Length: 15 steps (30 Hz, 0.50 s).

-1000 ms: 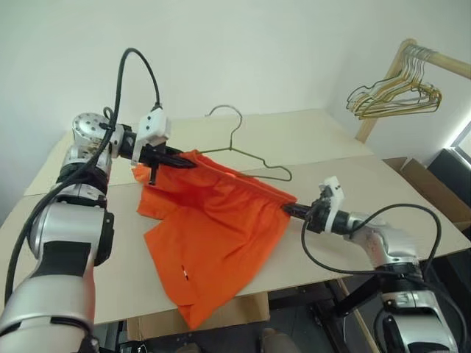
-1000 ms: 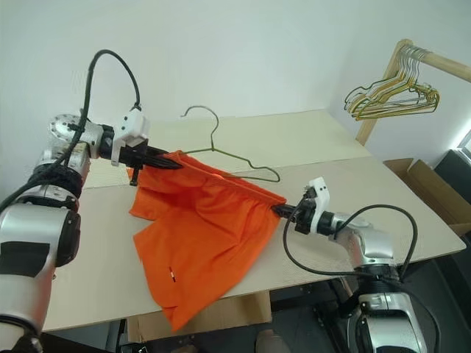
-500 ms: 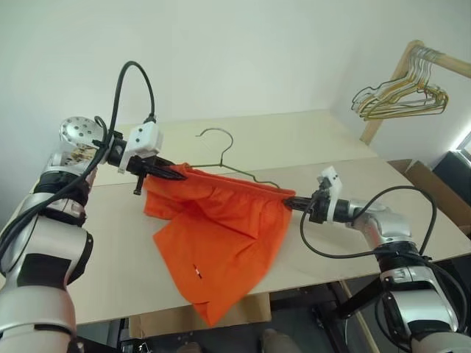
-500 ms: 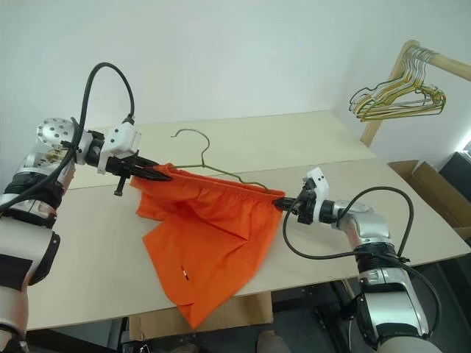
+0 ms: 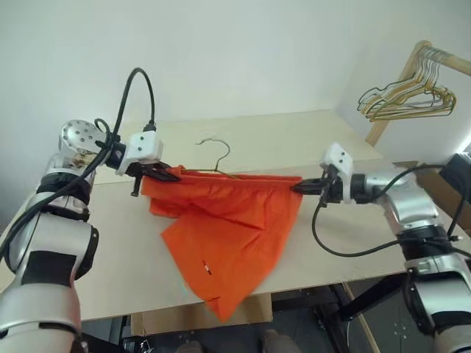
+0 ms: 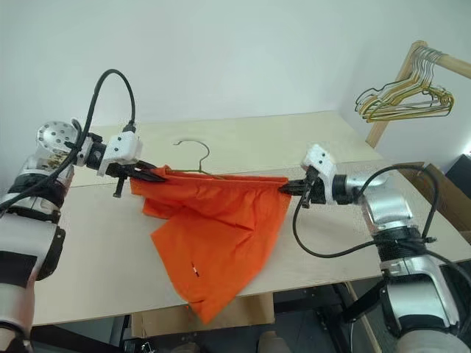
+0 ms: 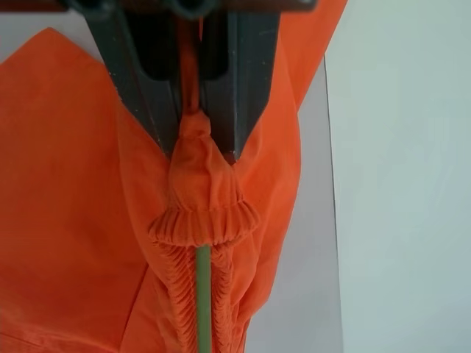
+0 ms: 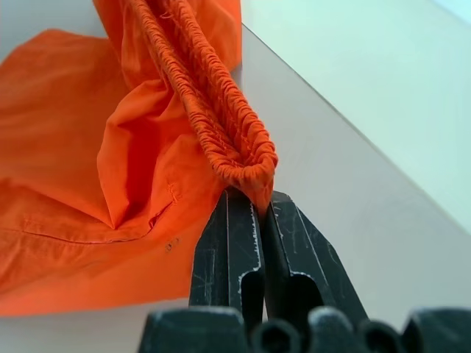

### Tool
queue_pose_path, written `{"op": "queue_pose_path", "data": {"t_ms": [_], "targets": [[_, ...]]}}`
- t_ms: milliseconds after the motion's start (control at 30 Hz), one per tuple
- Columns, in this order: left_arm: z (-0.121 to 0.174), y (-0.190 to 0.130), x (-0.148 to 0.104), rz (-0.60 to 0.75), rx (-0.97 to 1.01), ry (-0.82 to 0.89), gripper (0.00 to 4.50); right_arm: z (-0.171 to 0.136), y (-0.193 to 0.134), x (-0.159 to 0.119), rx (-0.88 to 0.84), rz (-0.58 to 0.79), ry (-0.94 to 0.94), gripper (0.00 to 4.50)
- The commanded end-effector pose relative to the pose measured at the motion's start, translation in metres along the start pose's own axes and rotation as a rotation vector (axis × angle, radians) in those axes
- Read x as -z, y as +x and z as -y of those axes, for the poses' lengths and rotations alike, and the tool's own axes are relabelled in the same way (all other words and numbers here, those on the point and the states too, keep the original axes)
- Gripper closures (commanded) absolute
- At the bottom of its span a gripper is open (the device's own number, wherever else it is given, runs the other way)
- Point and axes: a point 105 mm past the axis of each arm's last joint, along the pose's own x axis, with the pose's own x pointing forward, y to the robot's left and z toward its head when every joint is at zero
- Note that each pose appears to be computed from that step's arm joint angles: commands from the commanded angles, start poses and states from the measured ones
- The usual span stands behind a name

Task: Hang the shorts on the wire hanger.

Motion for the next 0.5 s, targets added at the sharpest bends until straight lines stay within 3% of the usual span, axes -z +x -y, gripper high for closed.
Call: {"op": "queue_pose_path", "data": {"t_ms": [33, 200, 500], "targets": [[-0.009, -0.007, -0.004, 0.028, -0.08, 0.01, 4.5, 0.008, -0.005, -0.032, 0.026, -0.005, -0.139, 4.47], [-0.012, 0.003, -0.004, 0.049, -0.13, 0.028, 4.5, 0.005, 0.005, -0.063, 0.013, -0.018, -0.264, 4.47], [-0.009, 0.011, 0.007, 0.009, -0.153, 0.006, 4.5, -0.004, 0.012, -0.091, 0.014, 0.038, -0.416, 4.47]]}}
